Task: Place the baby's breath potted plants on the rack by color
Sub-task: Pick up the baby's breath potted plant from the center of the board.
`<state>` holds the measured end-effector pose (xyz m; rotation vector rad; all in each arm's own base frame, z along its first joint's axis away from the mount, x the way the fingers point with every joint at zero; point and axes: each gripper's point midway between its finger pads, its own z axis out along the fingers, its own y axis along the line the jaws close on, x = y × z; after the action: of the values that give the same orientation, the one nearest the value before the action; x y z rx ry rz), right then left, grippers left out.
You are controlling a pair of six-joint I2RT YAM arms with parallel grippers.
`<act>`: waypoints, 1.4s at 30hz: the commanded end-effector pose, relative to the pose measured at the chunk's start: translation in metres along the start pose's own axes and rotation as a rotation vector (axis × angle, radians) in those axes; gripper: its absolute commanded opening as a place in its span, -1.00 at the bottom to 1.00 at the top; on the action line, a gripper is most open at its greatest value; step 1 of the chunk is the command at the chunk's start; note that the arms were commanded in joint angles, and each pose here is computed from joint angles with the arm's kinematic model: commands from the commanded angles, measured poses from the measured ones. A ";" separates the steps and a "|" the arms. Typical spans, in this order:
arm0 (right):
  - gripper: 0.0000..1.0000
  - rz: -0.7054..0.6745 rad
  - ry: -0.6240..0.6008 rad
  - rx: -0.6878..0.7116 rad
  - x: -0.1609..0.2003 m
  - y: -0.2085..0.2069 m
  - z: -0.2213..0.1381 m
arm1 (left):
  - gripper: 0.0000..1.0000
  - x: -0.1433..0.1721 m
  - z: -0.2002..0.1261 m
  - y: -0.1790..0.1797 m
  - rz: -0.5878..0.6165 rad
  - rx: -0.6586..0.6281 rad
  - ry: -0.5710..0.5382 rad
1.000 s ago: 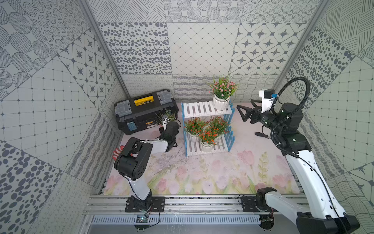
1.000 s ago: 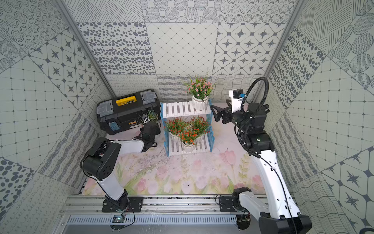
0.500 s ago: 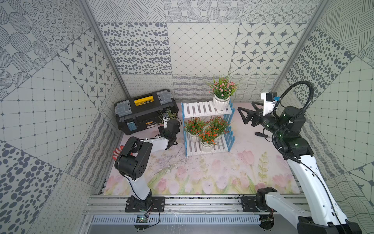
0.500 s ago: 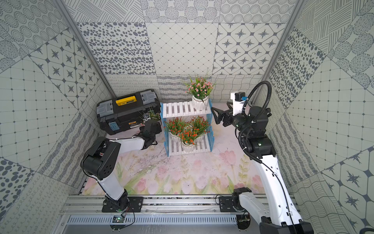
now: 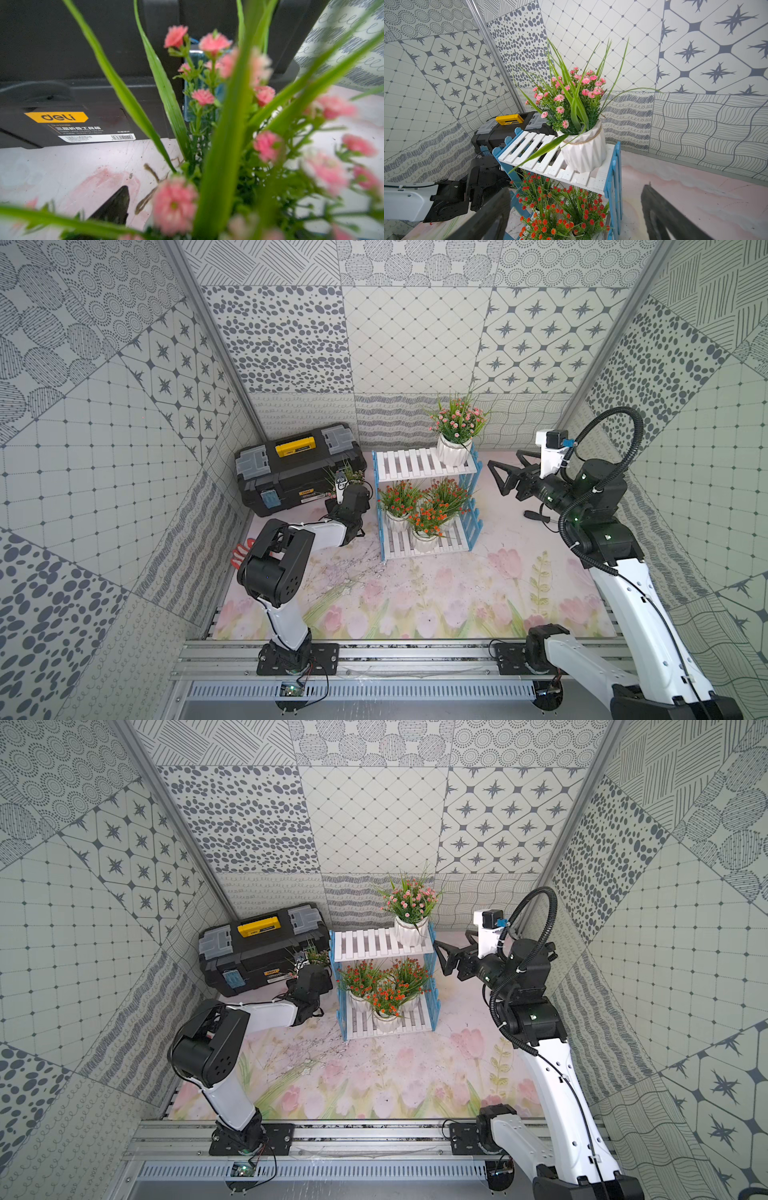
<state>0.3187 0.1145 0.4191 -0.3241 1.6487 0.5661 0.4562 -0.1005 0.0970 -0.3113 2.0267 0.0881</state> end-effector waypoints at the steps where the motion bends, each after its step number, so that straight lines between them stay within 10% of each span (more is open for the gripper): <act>1: 0.96 -0.025 -0.034 -0.002 -0.008 0.003 -0.007 | 0.87 0.041 -0.004 -0.004 0.086 0.074 0.129; 42: 0.96 -0.028 -0.021 -0.008 -0.006 0.003 -0.005 | 0.90 0.011 -0.005 -0.009 0.089 0.089 0.094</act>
<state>0.3181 0.1150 0.4153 -0.3273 1.6635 0.5686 0.4485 -0.1194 0.0936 -0.1588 2.1110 0.0075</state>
